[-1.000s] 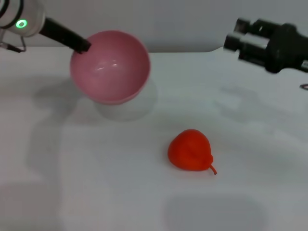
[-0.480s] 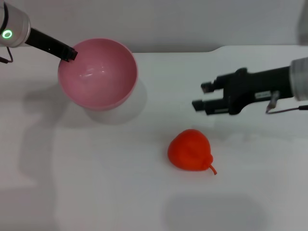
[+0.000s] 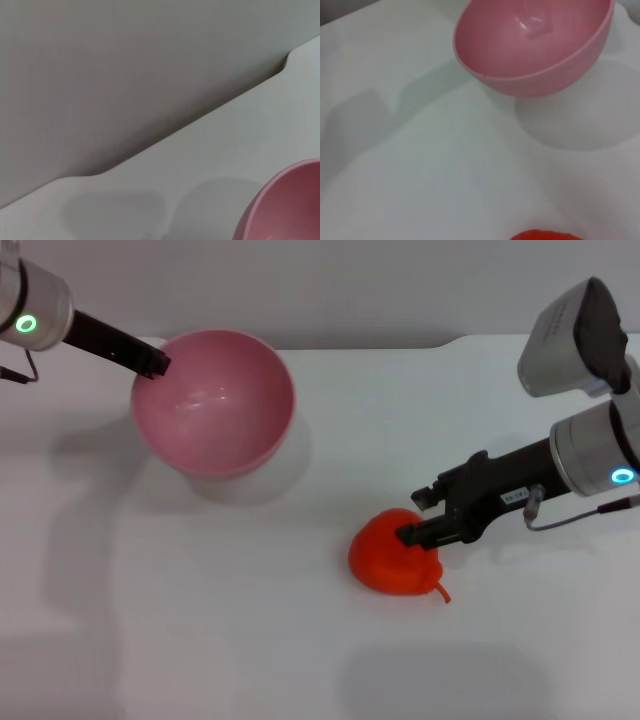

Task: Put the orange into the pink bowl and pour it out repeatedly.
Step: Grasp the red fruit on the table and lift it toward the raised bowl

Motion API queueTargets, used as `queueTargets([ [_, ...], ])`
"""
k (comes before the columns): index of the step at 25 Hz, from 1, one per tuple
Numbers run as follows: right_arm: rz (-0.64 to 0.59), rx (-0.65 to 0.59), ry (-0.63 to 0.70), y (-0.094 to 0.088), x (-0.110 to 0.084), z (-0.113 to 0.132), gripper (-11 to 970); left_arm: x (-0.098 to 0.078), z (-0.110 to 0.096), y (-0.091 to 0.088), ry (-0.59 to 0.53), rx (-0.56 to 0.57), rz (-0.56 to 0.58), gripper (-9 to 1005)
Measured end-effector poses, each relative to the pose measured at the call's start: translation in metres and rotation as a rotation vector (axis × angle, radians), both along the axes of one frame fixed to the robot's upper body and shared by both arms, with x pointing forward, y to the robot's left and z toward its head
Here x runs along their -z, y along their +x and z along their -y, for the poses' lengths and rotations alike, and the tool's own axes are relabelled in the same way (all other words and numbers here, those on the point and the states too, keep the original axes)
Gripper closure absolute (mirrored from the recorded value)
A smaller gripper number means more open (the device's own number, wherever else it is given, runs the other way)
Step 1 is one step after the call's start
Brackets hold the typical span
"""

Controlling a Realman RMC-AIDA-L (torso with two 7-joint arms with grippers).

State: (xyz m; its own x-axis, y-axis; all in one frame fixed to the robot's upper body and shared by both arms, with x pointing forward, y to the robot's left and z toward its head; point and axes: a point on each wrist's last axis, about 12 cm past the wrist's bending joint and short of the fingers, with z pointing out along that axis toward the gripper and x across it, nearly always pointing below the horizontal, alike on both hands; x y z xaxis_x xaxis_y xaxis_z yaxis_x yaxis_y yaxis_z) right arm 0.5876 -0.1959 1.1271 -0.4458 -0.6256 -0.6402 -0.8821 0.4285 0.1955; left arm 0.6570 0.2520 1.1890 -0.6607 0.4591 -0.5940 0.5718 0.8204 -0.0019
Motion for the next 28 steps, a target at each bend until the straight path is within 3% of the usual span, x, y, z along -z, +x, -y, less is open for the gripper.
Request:
queueTargets([
  [12, -0.034, 0.078, -0.017, 0.003, 0.026, -0.003, 472, 0.004, 0.014, -0.001, -0.010, 0.029, -0.001, 955],
  [25, -0.029, 0.040, -0.033, 0.002, 0.031, -0.017, 500, 0.005, 0.013, -0.001, -0.007, 0.028, 0.009, 955],
  [28, -0.026, 0.035, -0.035, 0.002, 0.030, -0.019, 645, 0.006, 0.012, -0.001, -0.007, 0.024, 0.011, 955],
])
